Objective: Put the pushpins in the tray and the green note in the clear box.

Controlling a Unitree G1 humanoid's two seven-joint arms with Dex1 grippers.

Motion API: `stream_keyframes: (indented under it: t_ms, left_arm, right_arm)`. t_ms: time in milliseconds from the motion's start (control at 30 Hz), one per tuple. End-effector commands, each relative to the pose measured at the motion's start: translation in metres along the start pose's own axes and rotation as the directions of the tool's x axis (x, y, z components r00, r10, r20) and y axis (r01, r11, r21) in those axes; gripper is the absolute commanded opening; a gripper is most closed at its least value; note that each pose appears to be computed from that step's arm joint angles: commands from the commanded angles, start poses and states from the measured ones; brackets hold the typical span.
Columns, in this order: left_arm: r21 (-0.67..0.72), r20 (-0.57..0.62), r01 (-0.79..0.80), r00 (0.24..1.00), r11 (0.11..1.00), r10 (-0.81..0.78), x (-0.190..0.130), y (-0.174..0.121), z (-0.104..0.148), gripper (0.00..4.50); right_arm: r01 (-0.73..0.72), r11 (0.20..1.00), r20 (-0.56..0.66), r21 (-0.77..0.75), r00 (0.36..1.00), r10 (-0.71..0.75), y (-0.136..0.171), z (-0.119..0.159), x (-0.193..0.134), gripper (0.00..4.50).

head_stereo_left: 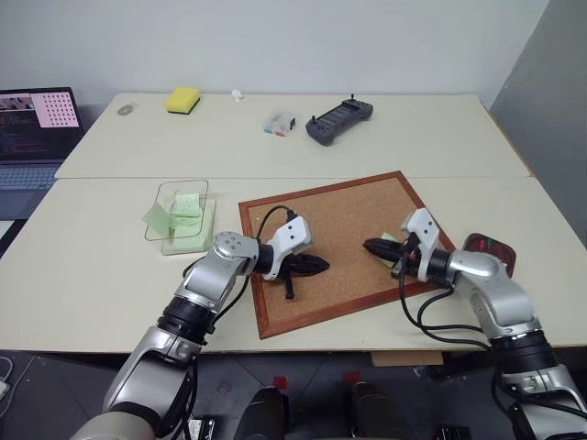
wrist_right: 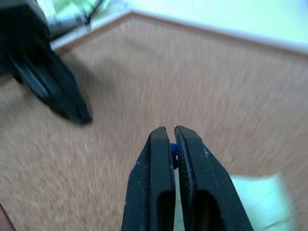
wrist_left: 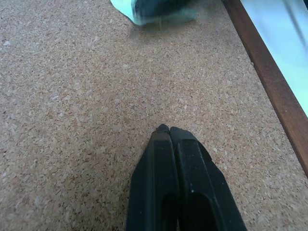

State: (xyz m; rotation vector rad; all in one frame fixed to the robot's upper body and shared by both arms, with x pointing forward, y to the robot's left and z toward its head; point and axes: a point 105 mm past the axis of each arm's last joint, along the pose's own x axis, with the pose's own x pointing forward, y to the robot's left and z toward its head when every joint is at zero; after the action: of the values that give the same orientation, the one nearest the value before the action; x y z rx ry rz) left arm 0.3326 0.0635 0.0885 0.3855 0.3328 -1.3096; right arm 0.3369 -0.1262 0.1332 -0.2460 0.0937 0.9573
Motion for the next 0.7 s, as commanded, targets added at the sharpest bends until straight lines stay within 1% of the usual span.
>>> stream_keyframes:
  t_ms: [33, 100, 200, 233, 300, 333, 400, 500, 567, 633, 700]
  left_arm:
    - [-0.022, -0.029, 0.014, 0.999, 1.000, -0.015, 0.005, -0.006, -0.010, 0.00]
    - [-0.025, -0.024, 0.013, 1.000, 1.000, -0.014, 0.006, -0.006, -0.009, 0.00]
    - [-0.011, 0.005, -0.010, 1.000, 1.000, 0.010, 0.006, -0.003, -0.002, 0.00]
    - [-0.013, 0.029, -0.016, 0.999, 1.000, 0.017, 0.006, -0.002, 0.002, 0.00]
    - [-0.066, 0.089, -0.014, 0.996, 0.998, 0.020, 0.004, 0.000, 0.013, 0.00]
    - [-0.091, 0.113, -0.008, 0.993, 0.996, 0.018, 0.003, 0.001, 0.018, 0.31]
    - [-0.098, 0.121, -0.007, 0.992, 0.995, 0.019, 0.001, 0.003, 0.022, 0.58]
    - [-0.089, 0.103, -0.015, 0.994, 0.996, 0.024, 0.001, 0.004, 0.019, 1.18]
    - [-0.084, 0.094, -0.014, 0.995, 0.996, 0.022, 0.000, 0.003, 0.017, 1.49]
    - [-0.072, 0.079, -0.025, 0.996, 0.997, 0.030, 0.001, 0.004, 0.014, 1.84]
    - [-0.025, 0.049, -0.039, 0.998, 0.999, 0.040, 0.002, 0.004, 0.009, 2.20]
  right_arm:
    - [-0.042, 0.997, 0.018, -0.071, 0.999, 0.043, 0.006, 0.017, -0.005, 0.02]
    - [-0.037, 0.997, 0.024, -0.071, 0.999, 0.039, 0.004, 0.020, -0.006, 0.02]
    - [0.007, 0.999, 0.050, -0.051, 0.999, -0.004, -0.005, 0.027, -0.006, 0.02]
    - [0.025, 0.999, 0.058, -0.044, 0.998, -0.023, -0.009, 0.030, -0.007, 0.02]
    - [0.062, 0.998, 0.068, -0.023, 0.996, -0.060, -0.016, 0.033, -0.010, 0.02]
    - [0.078, 0.997, 0.067, -0.018, 0.995, -0.076, -0.020, 0.033, -0.013, 0.00]
    - [0.102, 0.995, 0.062, -0.014, 0.993, -0.101, -0.025, 0.033, -0.019, 0.00]
    - [0.144, 0.989, 0.063, 0.006, 0.987, -0.145, -0.032, 0.033, -0.029, 0.00]
    - [0.189, 0.982, 0.063, 0.019, 0.980, -0.190, -0.038, 0.033, -0.038, 0.00]
    - [0.240, 0.970, 0.062, 0.029, 0.968, -0.242, -0.043, 0.032, -0.049, 0.00]
    - [0.326, 0.945, 0.042, 0.038, 0.944, -0.327, -0.053, 0.029, -0.065, 0.00]
